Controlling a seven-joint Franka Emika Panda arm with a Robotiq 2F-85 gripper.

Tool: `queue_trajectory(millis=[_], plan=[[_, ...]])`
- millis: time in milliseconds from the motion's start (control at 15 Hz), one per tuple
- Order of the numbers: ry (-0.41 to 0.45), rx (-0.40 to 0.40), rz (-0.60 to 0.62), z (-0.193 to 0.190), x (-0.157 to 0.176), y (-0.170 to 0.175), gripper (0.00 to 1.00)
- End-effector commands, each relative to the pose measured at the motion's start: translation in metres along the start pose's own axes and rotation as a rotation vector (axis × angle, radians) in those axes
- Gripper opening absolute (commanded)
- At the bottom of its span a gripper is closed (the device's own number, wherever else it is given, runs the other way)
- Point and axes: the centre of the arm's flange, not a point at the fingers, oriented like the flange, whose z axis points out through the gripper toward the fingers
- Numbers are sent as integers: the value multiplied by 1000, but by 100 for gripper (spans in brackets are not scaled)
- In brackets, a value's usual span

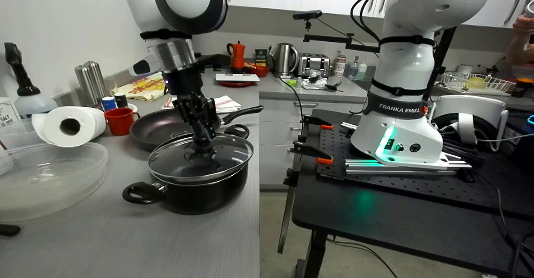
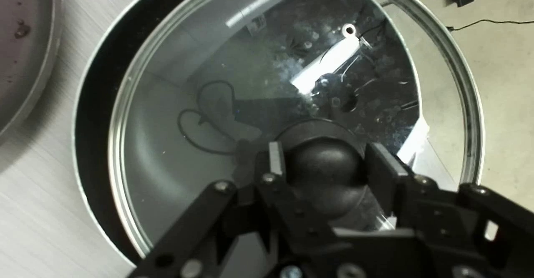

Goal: Remove the lid on the pot

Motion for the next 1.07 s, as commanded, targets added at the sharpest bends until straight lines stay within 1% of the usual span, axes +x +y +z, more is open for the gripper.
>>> queue_trajectory(millis=[0,200,400,467,733,1000], plan=[[-6,-64,-18,-31,-3,-36,26],[1,-83,-14,-42,-1,-39,26],[27,-105,34,-53,-3,-29,26],[38,-124,61,-57,-5,-25,26],[82,-143,168,-74,-25,-1,26],[123,-135,284,-90,-56,31,26]])
